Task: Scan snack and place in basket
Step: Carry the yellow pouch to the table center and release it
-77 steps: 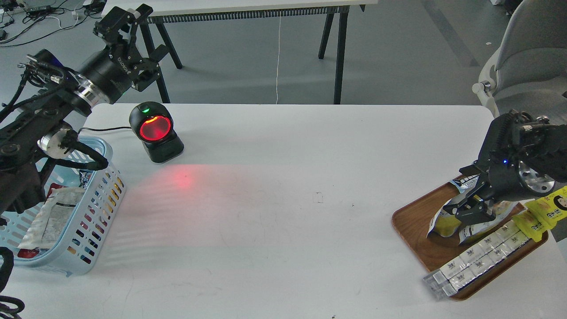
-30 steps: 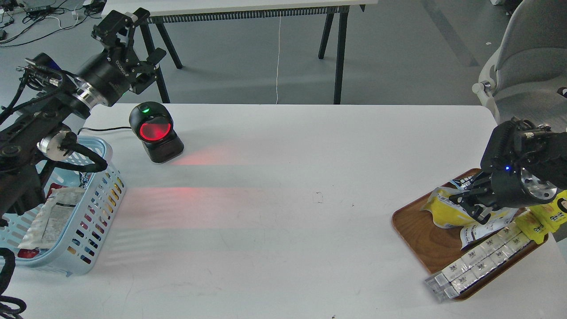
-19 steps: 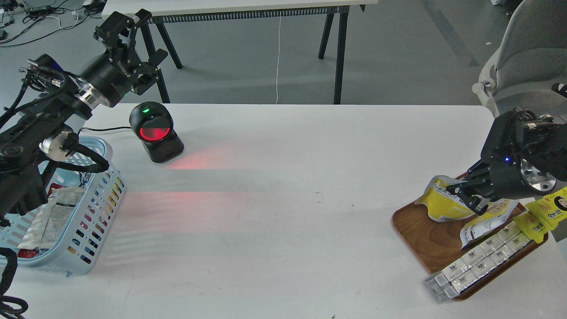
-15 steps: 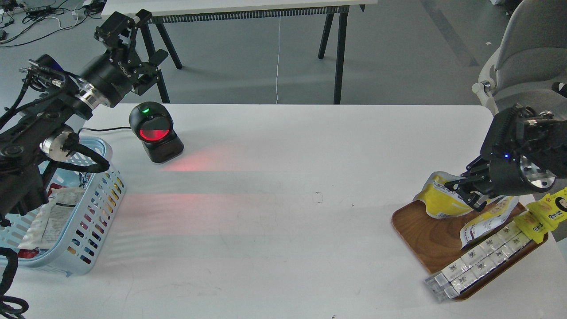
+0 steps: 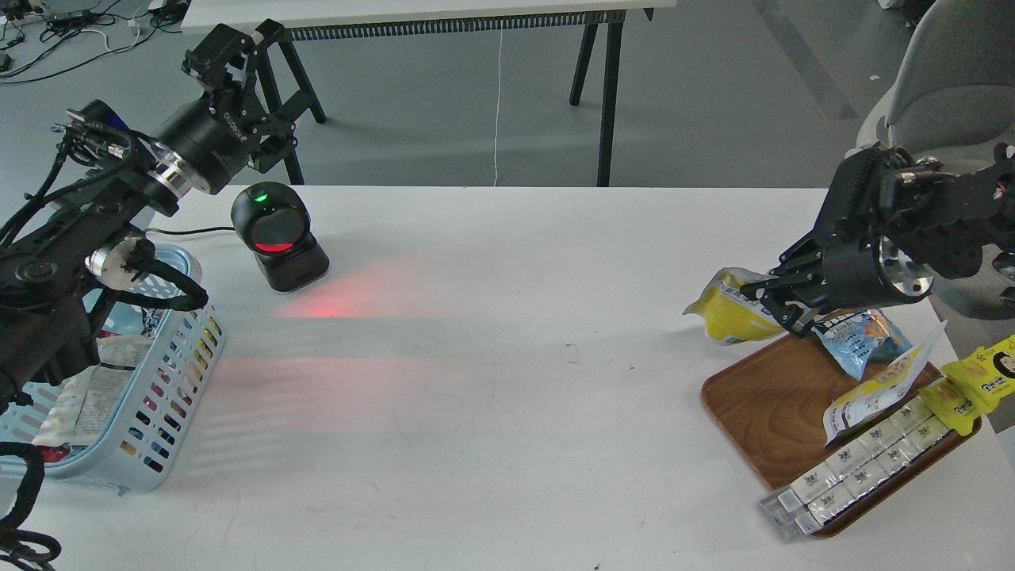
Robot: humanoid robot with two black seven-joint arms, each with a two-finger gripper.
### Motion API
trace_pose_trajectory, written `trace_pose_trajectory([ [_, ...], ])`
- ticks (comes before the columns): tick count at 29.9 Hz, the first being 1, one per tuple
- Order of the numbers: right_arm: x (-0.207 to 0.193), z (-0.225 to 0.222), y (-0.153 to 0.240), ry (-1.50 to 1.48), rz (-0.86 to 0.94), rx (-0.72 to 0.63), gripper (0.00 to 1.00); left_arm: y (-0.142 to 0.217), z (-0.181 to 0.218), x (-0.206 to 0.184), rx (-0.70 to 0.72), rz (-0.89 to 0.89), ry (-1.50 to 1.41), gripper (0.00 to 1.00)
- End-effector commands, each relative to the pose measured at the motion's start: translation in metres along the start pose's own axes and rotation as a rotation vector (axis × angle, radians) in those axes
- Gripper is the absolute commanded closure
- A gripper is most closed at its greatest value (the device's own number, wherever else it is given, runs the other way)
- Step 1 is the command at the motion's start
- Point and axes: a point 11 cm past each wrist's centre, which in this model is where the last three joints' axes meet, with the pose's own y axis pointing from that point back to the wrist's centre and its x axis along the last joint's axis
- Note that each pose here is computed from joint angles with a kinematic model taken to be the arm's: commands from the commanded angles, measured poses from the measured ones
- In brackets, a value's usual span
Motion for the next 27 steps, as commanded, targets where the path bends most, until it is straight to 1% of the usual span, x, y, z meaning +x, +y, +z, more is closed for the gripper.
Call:
trace_pose_trajectory([
  [1, 0.026, -0.010, -0.016, 0.035, 0.044, 0.040, 1.00, -0.002, 0.000, -0.002, -0.002, -0.003, 0.003, 0.00],
  [5, 0.054, -0.026, -0.030, 0.080, 0.091, 0.089, 1.00, 0.000, 0.001, 0.001, -0.002, 0.000, -0.002, 0.00],
  [10, 0.090, -0.060, -0.052, 0.149, 0.142, 0.181, 1.00, 0.001, 0.003, 0.004, -0.002, 0.005, -0.008, 0.00],
  [17, 0.134, -0.086, -0.064, 0.236, 0.192, 0.237, 1.00, 0.008, 0.005, 0.013, 0.004, 0.022, -0.020, 0.00],
  [23, 0.156, -0.109, -0.082, 0.268, 0.207, 0.288, 1.00, 0.007, 0.004, 0.010, 0.004, 0.018, -0.016, 0.00],
  [27, 0.156, -0.113, -0.084, 0.273, 0.205, 0.295, 1.00, 0.008, 0.003, 0.011, 0.006, 0.021, -0.017, 0.00],
])
